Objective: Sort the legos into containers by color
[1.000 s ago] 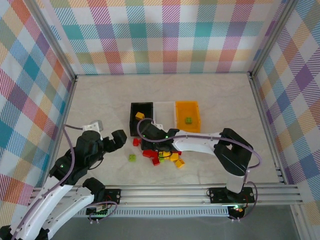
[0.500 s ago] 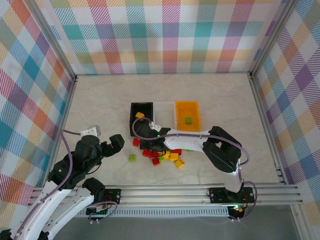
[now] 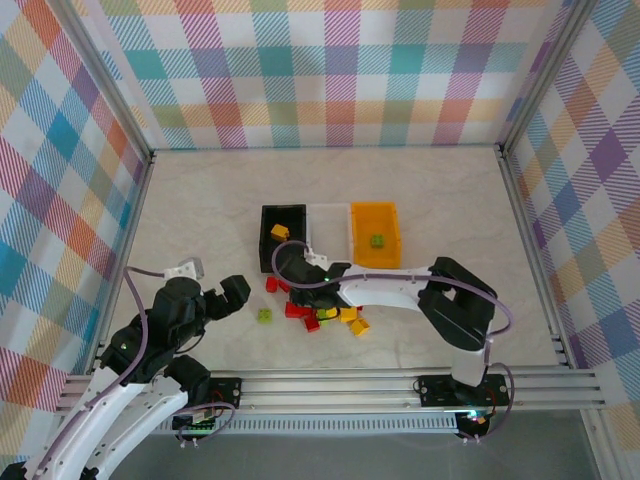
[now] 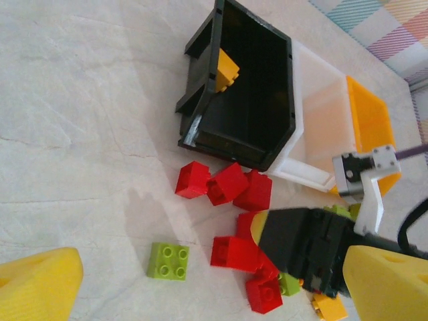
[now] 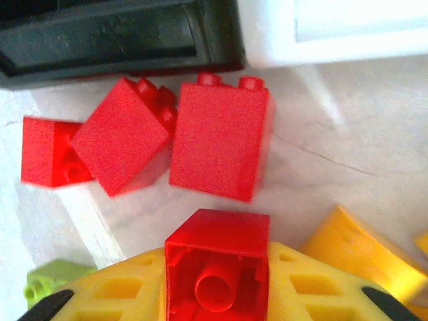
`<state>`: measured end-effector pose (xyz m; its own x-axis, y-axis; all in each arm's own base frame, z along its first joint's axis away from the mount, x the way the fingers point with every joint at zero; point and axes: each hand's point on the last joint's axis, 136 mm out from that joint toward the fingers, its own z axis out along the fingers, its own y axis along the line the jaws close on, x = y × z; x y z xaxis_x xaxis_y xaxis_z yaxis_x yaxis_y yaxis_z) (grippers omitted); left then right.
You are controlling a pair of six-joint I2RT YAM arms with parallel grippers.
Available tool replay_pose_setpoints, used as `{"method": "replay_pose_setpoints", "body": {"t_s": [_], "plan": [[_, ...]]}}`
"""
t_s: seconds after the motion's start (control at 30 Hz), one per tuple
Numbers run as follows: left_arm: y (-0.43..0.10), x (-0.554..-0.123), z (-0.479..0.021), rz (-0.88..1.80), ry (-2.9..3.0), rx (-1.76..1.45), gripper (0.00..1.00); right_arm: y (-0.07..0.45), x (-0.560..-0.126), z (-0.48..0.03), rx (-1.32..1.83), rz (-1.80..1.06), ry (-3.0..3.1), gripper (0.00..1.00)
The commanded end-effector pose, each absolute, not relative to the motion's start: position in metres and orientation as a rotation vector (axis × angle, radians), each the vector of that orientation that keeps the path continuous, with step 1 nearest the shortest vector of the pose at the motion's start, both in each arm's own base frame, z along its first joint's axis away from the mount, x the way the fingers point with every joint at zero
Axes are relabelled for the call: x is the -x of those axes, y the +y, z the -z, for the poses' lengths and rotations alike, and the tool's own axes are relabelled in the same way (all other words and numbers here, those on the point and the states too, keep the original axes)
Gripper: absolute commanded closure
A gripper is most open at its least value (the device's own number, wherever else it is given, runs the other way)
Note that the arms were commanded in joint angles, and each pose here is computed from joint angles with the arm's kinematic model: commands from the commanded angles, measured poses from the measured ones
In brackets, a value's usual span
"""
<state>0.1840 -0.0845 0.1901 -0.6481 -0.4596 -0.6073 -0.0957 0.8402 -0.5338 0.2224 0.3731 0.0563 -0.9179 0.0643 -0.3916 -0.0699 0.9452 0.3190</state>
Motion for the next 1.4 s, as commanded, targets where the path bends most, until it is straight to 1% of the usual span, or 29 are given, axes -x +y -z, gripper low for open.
{"method": "replay_pose_setpoints", "body": {"t_s": [0.0, 0.17, 0.3, 0.43, 0.6, 0.63, 0.67, 0.73, 0.77, 0.8, 0.83, 0.9, 0.97, 1.1, 1.23, 1.33, 1.37], "plan": [[-0.092, -0.190, -0.207, 0.644, 2.202, 0.403, 0.00, 0.370, -0.222, -0.097, 0.061, -0.533, 2.591, 0.68], [-0.096, -0.195, -0.198, 0.608, 2.248, 0.397, 0.00, 0.342, -0.231, -0.149, 0.097, -0.535, 2.455, 0.68], [-0.103, -0.198, -0.182, 0.606, 2.298, 0.399, 0.00, 0.316, -0.264, -0.169, 0.059, -0.549, 2.433, 0.68], [-0.107, -0.199, -0.165, 0.590, 2.354, 0.401, 0.00, 0.312, -0.307, -0.160, 0.063, -0.591, 2.504, 0.69], [-0.113, -0.198, -0.144, 0.568, 2.433, 0.383, 0.03, 0.315, -0.346, -0.134, 0.070, -0.512, 2.571, 0.67], [-0.114, -0.197, -0.141, 0.563, 2.449, 0.376, 0.03, 0.317, -0.352, -0.132, 0.064, -0.511, 2.575, 0.66], [-0.114, -0.196, -0.136, 0.553, 2.466, 0.372, 0.04, 0.318, -0.359, -0.130, 0.056, -0.513, 2.579, 0.62], [-0.116, -0.195, -0.129, 0.540, 2.494, 0.358, 0.05, 0.321, -0.369, -0.133, 0.060, -0.517, 2.573, 0.48], [-0.117, -0.194, -0.124, 0.529, 2.512, 0.351, 0.05, 0.323, -0.371, -0.140, 0.081, -0.523, 2.555, 0.39], [-0.118, -0.193, -0.120, 0.519, 2.532, 0.335, 0.07, 0.325, -0.371, -0.148, 0.097, -0.537, 2.538, 0.33], [-0.119, -0.191, -0.116, 0.503, 2.551, 0.324, 0.10, 0.324, -0.369, -0.157, 0.106, -0.556, 2.519, 0.29], [-0.124, -0.189, -0.107, 0.478, 2.583, 0.301, 0.15, 0.319, -0.362, -0.171, 0.110, -0.581, 2.486, 0.26], [-0.129, -0.186, -0.096, 0.458, 2.614, 0.289, 0.19, 0.311, -0.351, -0.179, 0.098, -0.611, 2.460, 0.25], [-0.138, -0.185, -0.075, 0.359, 2.649, 0.214, 0.22, 0.295, -0.326, -0.179, 0.082, -0.655, 2.448, 0.24], [-0.145, -0.189, -0.058, 0.261, 2.696, 0.156, 0.31, 0.275, -0.307, -0.169, 0.056, -0.641, 2.450, 0.24], [-0.143, -0.192, -0.045, 0.196, 2.711, 0.145, 0.34, 0.262, -0.298, -0.164, 0.038, -0.626, 2.447, 0.24], [-0.142, -0.193, -0.040, 0.168, 2.716, 0.139, 0.36, 0.259, -0.295, -0.163, 0.034, -0.626, 2.448, 0.24]]}}
